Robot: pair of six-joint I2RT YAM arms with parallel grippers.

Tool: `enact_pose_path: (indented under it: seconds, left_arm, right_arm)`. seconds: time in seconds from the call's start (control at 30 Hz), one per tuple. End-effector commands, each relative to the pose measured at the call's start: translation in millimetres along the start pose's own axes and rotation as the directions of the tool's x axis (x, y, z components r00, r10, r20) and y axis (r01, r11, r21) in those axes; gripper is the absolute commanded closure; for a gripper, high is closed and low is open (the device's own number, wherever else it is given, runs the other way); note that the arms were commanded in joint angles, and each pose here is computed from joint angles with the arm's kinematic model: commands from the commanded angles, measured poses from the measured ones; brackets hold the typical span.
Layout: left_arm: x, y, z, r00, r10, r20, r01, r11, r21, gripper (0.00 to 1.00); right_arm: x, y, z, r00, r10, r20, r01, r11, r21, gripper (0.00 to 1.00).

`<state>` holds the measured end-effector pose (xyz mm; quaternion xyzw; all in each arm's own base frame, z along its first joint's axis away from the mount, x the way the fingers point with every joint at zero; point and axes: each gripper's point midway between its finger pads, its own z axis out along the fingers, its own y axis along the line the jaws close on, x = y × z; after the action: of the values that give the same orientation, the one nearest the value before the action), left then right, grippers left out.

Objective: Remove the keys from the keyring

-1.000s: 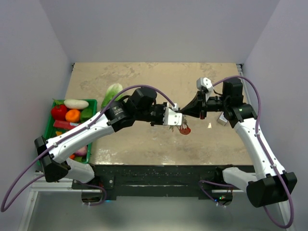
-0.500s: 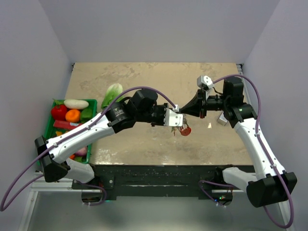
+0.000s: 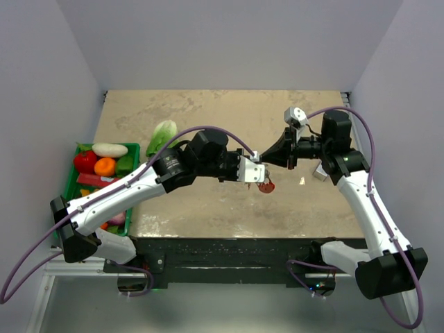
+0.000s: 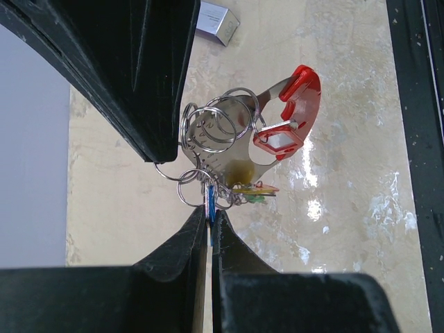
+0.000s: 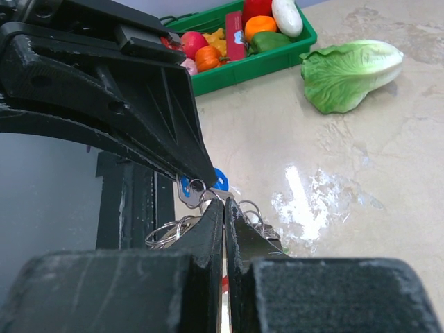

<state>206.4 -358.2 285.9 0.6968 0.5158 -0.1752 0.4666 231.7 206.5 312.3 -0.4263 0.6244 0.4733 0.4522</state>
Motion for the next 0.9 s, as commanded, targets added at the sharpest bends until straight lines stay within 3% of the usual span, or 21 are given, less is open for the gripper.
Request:
enact_pose_path:
  seconds: [0.0, 0.2, 0.63, 0.87]
  left_arm:
    - [2.6, -35.5, -3.7, 0.999, -0.028, -0.025, 0.031, 0.991, 0.129, 1.0]
    - [4.2, -28.1, -2.4, 0.999, -0.032, -0.039, 0.036, 0.995, 0.092, 1.0]
    - [19.1, 10.8, -8.0, 0.988, 0.008, -0.152, -0.025, 0.994, -0.108, 1.0]
    - [32.5, 4.2, 2.3, 0.957, 0.079, -0.28, -0.119, 0.984, -0.13, 1.0]
  right_arm:
    - [-25.9, -22.6, -8.0, 0.987, -0.155, 0.042, 0.148, 0.98, 0.134, 1.0]
    - [-20.7, -30.7, -11.1, 0.987, -0.161, 0.008, 0.157, 0.97, 0.187, 1.0]
    - [-3.4, -21.3, -13.9, 0.983, -0.17, -0.07, 0.18, 0.97, 0.161, 1.0]
    - [0.5, -27.0, -11.9, 0.987, -0.137, -0.079, 0.151, 0.969, 0.195, 1.0]
